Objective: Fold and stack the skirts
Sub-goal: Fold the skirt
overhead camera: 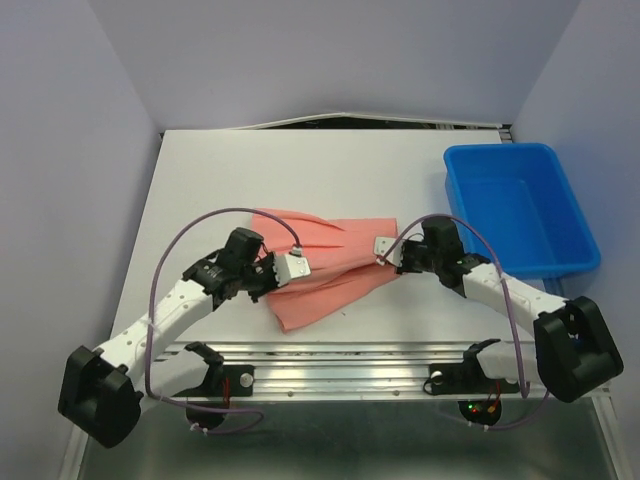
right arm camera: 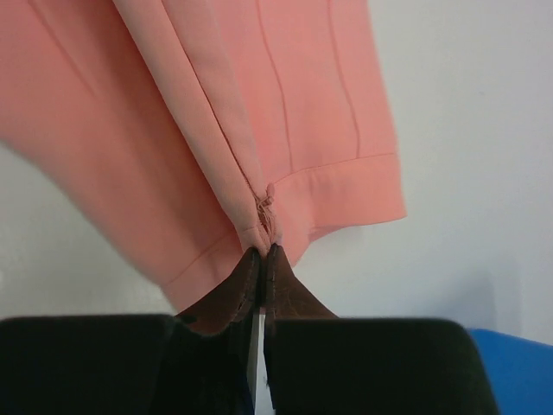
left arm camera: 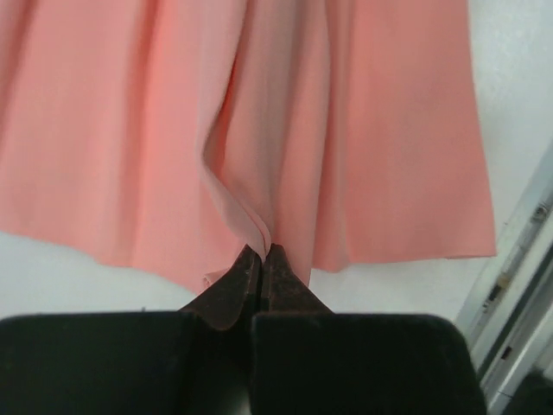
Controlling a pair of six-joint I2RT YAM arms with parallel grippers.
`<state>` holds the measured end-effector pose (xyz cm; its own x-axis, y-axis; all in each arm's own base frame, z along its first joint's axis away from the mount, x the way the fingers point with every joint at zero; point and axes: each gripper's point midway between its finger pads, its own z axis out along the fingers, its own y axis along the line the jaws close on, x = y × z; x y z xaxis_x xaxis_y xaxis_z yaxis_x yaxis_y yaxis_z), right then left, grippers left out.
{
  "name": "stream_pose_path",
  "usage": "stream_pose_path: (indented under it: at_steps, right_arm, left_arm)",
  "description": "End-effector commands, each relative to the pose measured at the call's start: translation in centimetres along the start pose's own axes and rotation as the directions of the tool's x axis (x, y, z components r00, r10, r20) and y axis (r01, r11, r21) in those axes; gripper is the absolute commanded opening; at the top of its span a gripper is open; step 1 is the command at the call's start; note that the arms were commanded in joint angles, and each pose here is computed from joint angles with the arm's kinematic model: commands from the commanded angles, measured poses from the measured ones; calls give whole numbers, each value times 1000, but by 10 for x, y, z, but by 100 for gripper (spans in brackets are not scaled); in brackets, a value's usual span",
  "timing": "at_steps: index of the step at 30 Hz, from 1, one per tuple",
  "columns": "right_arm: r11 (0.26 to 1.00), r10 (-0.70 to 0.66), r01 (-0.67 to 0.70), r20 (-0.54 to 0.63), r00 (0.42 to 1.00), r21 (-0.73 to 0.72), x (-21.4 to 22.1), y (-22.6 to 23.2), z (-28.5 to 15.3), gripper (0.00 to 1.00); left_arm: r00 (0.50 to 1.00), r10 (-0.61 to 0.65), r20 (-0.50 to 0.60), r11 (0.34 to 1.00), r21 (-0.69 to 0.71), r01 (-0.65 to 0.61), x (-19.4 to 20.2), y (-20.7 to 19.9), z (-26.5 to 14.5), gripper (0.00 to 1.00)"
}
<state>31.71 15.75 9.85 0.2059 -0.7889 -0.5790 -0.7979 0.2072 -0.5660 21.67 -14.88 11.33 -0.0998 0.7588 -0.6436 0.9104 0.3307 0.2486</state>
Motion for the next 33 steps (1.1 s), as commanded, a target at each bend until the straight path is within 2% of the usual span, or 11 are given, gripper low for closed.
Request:
stream_pose_path:
  at_steps: [1, 4, 6, 7, 8, 10, 14, 21, 27, 29, 33]
  right_arm:
    - [996, -88, 87, -45, 995, -14, 19, 17, 2, 1]
    - [996, -87, 87, -76, 993, -10, 26, 18, 8, 9]
    - [996, -85, 86, -86, 993, 7, 25, 9, 9, 38]
    - [997, -73, 73, -94, 993, -2, 25, 9, 9, 66]
    - [998, -60, 59, -103, 993, -20, 25, 11, 7, 75]
    - [999, -43, 42, -100, 994, -14, 16, 2, -1, 80]
    - [999, -30, 30, -4, 1000, 45, -24, -22, -31, 87]
    - [992, 57, -65, 71, 996, 109, -65, -65, -48, 83]
    - [978, 206, -205, 17, 978, -39, -53, -60, 12, 66]
    - [974, 213, -214, -21, 977, -71, -41, -56, 33, 61]
    - [971, 192, -203, -89, 977, -128, -17, -33, 49, 55]
  left_arm:
    - [995, 27, -99, 994, 109, -16, 31, -37, 22, 23]
    - [993, 32, -109, 988, 153, -15, 29, -44, 29, 48]
    - [995, 45, -90, 982, 189, -27, 19, -49, 30, 56]
    - [996, 50, -80, 979, 203, -33, 13, -50, 28, 62]
    - [995, 44, -89, 975, 219, -24, 14, -53, 25, 63]
    - [997, 58, -59, 976, 211, -45, 2, -49, 14, 63]
    - [996, 85, 17, 985, 152, -86, -28, -36, -14, 65]
    - [995, -11, 96, 990, 141, -3, -73, -12, -26, 62]
    - [967, -255, 16, 967, 28, 255, -53, 35, 18, 54]
    - [921, -383, -66, 922, 24, 385, -29, 47, 41, 46]
    - [867, -478, -143, 867, 82, 491, -11, 42, 63, 43]
